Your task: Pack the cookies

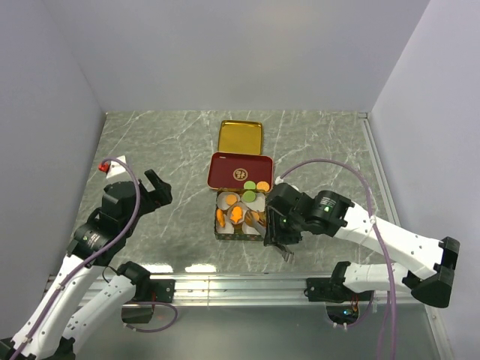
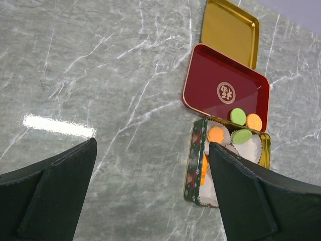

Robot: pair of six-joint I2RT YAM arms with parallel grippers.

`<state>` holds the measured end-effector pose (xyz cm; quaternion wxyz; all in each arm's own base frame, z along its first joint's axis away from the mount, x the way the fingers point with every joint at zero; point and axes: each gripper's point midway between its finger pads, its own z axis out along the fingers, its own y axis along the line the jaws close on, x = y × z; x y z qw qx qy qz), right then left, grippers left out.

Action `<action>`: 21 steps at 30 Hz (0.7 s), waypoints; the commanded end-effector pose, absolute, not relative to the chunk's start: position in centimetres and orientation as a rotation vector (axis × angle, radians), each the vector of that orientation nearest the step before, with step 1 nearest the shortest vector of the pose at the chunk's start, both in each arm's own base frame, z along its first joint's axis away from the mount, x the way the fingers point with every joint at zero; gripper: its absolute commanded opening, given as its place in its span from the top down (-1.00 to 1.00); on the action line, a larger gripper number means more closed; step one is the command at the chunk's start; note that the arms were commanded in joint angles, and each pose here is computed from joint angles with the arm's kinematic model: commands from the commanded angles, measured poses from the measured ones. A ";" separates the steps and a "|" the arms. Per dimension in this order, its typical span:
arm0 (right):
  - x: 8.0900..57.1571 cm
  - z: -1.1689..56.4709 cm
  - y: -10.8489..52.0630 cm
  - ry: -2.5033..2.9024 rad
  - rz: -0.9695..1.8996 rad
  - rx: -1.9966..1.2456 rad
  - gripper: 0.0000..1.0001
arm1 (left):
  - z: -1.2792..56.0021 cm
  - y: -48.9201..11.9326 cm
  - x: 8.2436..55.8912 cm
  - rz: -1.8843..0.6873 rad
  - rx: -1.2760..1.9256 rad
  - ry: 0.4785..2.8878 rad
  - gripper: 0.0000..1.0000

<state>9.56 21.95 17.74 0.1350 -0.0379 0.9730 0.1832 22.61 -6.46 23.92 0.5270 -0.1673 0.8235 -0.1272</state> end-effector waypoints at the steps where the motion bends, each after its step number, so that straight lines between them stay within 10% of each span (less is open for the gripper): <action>1: 10.0 17.4 22.8 2.803 0.545 -0.090 0.21 | 24.8 -6.3 22.7 -0.313 -0.421 1.928 -0.99; 21: 9.8 14.5 22.2 2.847 0.466 -0.060 -0.04 | 24.8 -6.2 22.6 -0.313 -0.427 1.925 -0.99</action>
